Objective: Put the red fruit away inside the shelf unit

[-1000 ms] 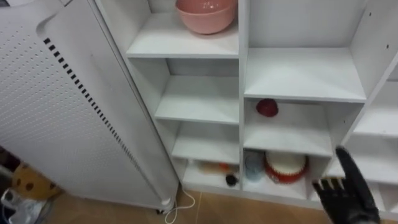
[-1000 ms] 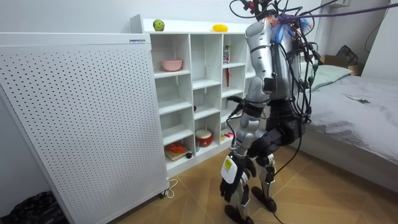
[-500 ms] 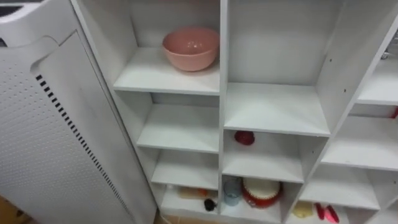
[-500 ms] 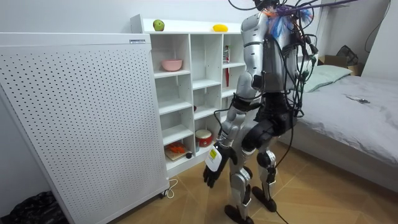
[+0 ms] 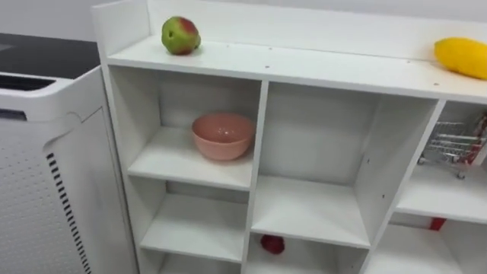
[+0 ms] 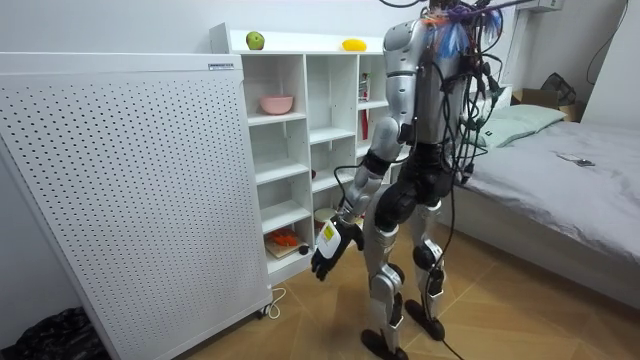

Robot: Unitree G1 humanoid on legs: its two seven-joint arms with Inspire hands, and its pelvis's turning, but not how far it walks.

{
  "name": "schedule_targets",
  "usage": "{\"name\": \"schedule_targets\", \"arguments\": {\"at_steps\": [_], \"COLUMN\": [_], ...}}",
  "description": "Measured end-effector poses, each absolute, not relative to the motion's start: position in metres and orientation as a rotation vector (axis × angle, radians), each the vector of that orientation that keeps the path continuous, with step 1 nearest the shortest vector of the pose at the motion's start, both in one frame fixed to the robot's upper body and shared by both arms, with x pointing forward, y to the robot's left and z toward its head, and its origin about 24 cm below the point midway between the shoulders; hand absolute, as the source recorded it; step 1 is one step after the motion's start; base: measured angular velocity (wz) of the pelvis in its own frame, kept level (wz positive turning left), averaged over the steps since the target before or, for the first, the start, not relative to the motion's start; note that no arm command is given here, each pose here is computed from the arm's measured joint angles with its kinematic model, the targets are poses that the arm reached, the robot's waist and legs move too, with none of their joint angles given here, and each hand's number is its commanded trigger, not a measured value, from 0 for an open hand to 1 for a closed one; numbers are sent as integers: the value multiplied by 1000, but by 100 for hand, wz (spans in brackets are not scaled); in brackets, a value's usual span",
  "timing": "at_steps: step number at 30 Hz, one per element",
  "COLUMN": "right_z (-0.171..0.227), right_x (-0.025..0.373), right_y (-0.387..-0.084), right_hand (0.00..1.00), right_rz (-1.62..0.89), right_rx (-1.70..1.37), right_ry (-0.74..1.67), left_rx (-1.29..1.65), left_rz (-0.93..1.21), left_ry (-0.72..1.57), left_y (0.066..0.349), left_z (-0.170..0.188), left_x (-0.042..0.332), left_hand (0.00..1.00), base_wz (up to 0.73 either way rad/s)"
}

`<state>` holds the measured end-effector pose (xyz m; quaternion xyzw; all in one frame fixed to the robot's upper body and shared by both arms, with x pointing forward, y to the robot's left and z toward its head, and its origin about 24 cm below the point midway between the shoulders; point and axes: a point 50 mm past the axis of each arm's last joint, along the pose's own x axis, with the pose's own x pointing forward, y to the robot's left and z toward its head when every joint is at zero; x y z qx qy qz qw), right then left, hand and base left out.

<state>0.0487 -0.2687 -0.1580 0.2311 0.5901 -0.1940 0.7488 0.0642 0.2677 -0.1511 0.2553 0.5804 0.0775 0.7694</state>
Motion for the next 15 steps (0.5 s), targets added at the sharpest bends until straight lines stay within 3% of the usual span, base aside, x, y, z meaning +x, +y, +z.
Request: {"name": "schedule_targets", "arguments": {"at_steps": [8,15], "right_z": [-167,-168], "right_x": [33,38], "right_y": [-243,-240], "right_hand": [0,0], "right_rz": [-259,-179], "right_rx": [354,198], "right_ry": [1403,1386], "left_rx": [530,503], "left_rz": [173,215], "left_ry": [1262,1279], "left_y": [256,254], "left_z": [-155,-157], "left_x": [62,56], "left_hand": [0,0], "base_wz": [-16,-9]}}
